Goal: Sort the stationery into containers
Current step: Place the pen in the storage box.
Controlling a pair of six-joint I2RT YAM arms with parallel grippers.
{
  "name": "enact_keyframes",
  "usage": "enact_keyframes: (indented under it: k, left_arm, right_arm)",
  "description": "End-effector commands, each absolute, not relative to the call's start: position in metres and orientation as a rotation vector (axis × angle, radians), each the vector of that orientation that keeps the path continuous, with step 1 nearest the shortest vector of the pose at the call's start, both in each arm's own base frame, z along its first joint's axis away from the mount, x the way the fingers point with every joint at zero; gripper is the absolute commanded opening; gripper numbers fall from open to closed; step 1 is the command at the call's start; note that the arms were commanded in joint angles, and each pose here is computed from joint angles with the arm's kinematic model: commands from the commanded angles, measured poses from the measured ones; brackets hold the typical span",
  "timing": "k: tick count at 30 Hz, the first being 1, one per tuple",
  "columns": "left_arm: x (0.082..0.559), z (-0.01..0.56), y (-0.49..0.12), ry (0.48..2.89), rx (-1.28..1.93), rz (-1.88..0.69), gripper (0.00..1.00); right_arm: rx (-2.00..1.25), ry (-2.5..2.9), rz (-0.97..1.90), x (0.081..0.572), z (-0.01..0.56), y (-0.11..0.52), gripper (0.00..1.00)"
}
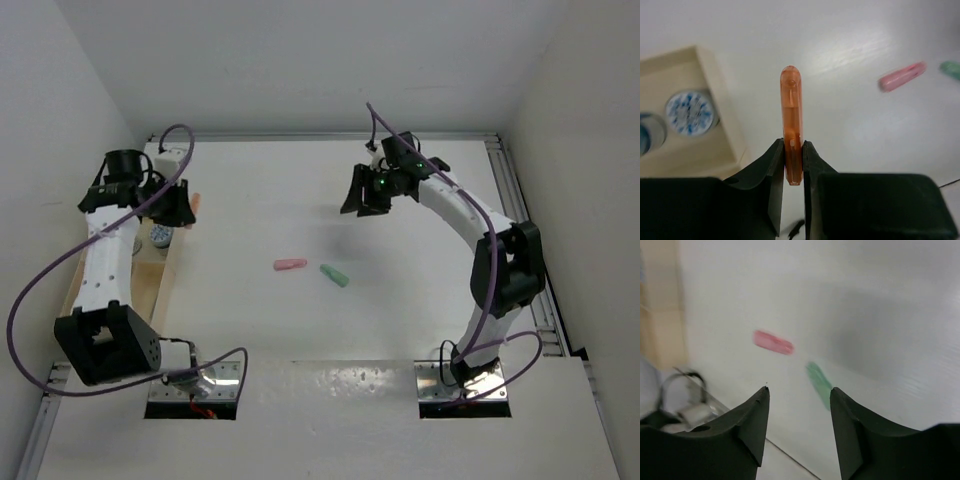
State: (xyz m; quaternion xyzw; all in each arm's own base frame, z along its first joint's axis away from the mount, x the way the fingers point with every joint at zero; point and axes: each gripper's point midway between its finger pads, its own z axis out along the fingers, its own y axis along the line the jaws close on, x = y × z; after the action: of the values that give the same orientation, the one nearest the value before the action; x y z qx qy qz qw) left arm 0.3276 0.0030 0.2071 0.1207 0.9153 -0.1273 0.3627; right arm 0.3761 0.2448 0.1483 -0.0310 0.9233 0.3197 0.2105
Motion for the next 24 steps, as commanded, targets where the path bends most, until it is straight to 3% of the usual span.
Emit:
enact_keyframes:
  k: [1,6,10,21,23,24]
  left_arm:
    - [0.265,0.209,0.049,2.486,0.418,-0.074,0.0]
    - [0.185,0.173,0.096,2.687,0.297,0.05,0.0]
    - [0.153,0.157,0.111,2.751,0.197,0.143,0.0]
    - [0.146,0.123,0.146,2.756,-0.018,0.235,0.0]
    - [0.152,0.118,0.15,2.76,-0.015,0.221,0.04]
    - [0.154,0.115,0.152,2.77,-0.015,0.204,0.11]
  right_arm:
    - [-0.423,2.66,0.723,0.338,0.116,0.225,0.5]
    - [-0.584,2.769,0.563,0.311,0.077,0.204,0.48]
    - [-0.644,2.769,0.504,0.31,0.071,0.206,0.48]
    - [-0.726,2.773,0.489,0.302,0.062,0.228,0.48]
    - [-0.735,2.774,0.49,0.299,0.062,0.23,0.48]
    - [-0.746,2.776,0.48,0.297,0.06,0.23,0.48]
